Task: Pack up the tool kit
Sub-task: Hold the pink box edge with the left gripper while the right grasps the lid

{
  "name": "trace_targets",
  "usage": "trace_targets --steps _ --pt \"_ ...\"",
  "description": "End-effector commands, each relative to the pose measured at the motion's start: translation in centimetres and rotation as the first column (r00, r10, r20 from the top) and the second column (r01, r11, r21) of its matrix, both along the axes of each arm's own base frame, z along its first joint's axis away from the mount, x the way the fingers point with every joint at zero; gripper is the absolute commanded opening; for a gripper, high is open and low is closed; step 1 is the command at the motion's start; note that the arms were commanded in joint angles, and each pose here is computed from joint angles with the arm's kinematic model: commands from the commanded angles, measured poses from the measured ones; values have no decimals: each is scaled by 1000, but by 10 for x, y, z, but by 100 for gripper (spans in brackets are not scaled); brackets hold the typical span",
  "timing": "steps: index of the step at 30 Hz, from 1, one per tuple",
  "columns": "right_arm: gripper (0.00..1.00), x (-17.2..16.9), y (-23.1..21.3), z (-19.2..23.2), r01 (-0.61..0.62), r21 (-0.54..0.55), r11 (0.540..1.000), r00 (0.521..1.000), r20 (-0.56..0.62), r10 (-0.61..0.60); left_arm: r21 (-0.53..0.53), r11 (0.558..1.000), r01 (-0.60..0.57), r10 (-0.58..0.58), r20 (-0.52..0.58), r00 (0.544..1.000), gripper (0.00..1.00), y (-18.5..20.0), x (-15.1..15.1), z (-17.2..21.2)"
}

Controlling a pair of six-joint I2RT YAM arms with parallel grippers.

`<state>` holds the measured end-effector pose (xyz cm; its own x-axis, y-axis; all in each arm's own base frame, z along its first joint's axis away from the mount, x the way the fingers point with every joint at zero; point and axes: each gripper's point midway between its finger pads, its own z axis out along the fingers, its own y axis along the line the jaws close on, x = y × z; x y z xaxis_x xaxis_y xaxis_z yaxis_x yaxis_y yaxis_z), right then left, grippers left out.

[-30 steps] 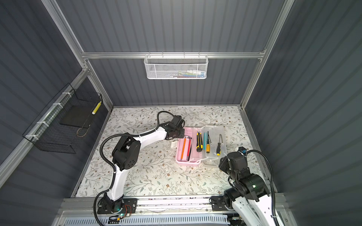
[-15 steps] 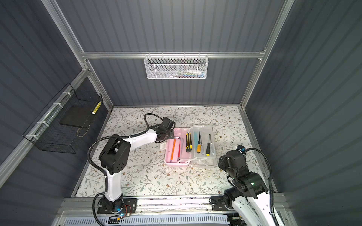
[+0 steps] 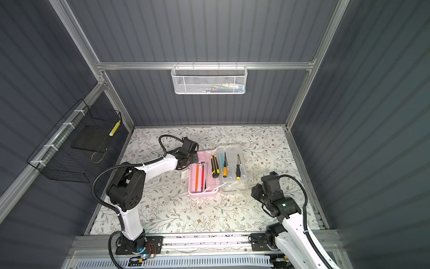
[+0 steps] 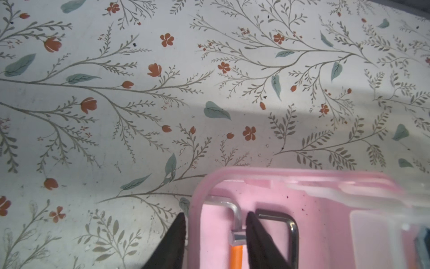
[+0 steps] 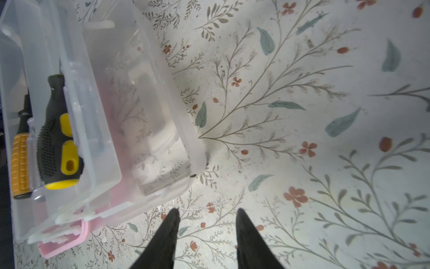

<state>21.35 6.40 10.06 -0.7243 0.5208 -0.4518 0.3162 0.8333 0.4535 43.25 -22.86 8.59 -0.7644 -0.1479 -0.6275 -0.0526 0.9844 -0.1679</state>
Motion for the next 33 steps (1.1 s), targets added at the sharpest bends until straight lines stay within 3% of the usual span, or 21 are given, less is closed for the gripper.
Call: trace_targets --steps 1,13,20,22,26,33 --pt "41 16 15 1 -55 44 998 997 47 53 -12 1000 7 -6 37 999 34 1 5 15" --pt "39 40 30 -37 -98 53 994 995 -27 99 -33 999 19 -18 12 1000 0 -4 9 8" --pt "30 44 31 -51 -93 52 994 994 -46 95 -44 999 12 -12 8 1000 0 -5 10 7" --pt "23 44 32 -56 -94 52 994 994 -59 97 -48 999 12 -12 4 1000 0 -6 10 6" --pt "0 45 33 -59 -91 55 994 993 -64 95 -58 998 15 -15 4 1000 0 -7 8 5" --pt "0 50 22 -29 -57 8 998 998 -10 57 -114 992 54 -54 -1 999 0 -20 7 5"
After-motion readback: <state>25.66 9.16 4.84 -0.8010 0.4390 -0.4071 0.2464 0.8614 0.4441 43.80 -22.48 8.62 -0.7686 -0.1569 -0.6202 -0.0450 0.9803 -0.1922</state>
